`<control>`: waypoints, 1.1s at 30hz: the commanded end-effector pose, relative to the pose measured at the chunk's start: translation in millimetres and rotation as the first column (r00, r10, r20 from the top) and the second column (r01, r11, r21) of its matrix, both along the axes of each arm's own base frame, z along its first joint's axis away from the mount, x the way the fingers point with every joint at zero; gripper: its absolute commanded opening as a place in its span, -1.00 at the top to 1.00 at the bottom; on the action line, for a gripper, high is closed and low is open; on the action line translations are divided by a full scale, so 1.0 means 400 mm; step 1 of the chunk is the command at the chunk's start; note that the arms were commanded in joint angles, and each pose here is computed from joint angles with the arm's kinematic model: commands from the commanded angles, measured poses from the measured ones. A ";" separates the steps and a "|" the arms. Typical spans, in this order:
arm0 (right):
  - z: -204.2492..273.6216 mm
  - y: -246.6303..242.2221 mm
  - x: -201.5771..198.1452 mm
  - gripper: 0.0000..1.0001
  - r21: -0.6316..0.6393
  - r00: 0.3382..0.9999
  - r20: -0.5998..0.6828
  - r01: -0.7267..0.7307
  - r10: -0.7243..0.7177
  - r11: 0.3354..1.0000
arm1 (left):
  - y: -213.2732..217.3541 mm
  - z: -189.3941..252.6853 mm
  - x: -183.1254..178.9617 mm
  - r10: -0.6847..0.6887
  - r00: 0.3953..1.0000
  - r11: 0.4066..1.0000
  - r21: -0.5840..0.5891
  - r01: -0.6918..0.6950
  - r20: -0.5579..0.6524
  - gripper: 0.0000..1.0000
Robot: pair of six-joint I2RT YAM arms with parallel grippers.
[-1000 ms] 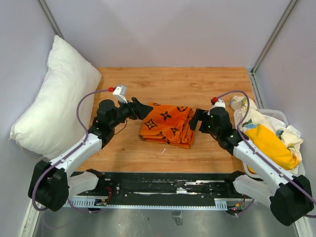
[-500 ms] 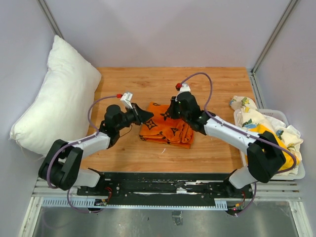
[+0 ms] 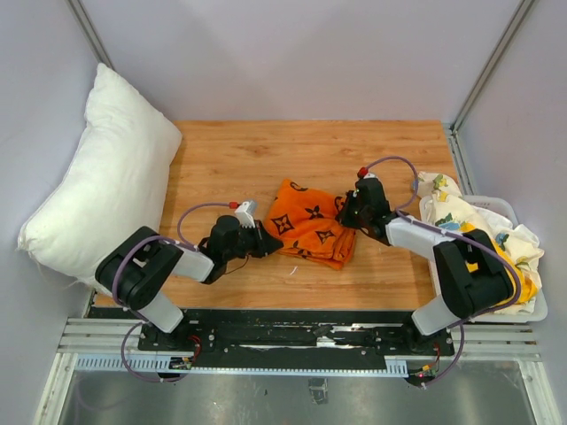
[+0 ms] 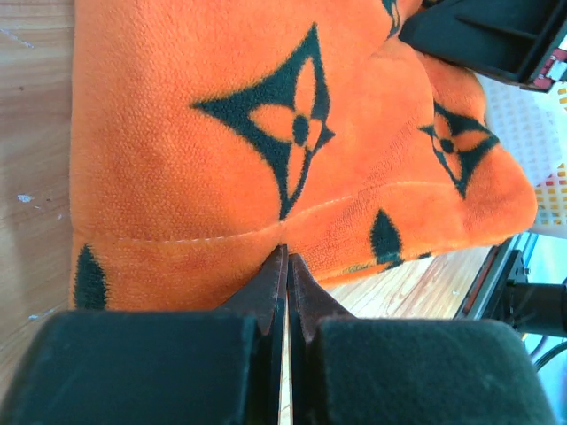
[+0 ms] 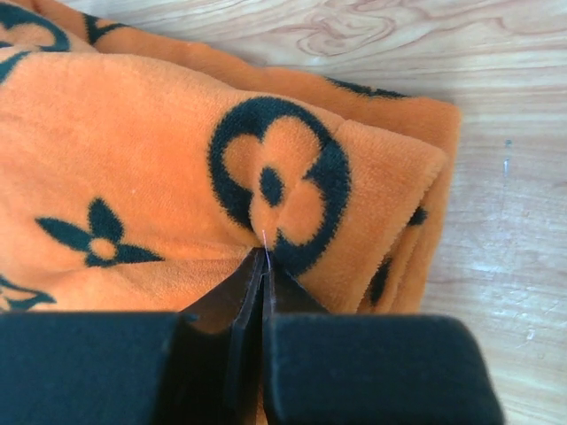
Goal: Remove the pillowcase from the pillow
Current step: Adjust the pillowcase at the center of the board.
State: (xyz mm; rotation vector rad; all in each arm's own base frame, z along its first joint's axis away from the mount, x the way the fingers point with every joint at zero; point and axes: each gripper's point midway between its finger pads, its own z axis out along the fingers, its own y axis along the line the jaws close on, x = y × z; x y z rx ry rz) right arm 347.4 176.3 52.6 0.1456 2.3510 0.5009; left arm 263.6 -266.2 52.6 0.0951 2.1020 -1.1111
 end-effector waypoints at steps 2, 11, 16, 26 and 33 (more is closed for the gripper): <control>0.008 -0.007 -0.024 0.96 0.020 1.000 -0.002 -0.010 0.010 1.000 | 0.004 0.019 0.017 0.023 0.999 1.000 -0.004 -0.023 0.047 0.99; 0.176 0.013 0.006 0.76 0.059 0.989 0.143 -0.048 0.039 0.997 | -0.031 0.286 0.078 -0.056 0.954 0.998 0.033 0.048 0.296 0.67; 0.264 0.045 0.014 0.45 0.080 0.973 0.224 -0.078 0.059 0.994 | -0.019 0.395 0.150 -0.012 0.933 1.000 -0.008 0.016 0.358 0.40; 0.310 0.162 0.073 0.85 0.190 0.962 0.248 -0.163 0.114 0.968 | -0.058 0.390 0.299 -0.032 0.947 0.992 -0.106 0.070 0.321 0.93; 0.225 0.205 0.097 0.99 0.261 0.978 0.157 -0.175 0.137 0.950 | -0.095 0.311 0.331 -0.054 0.962 0.982 -0.161 0.100 0.269 0.94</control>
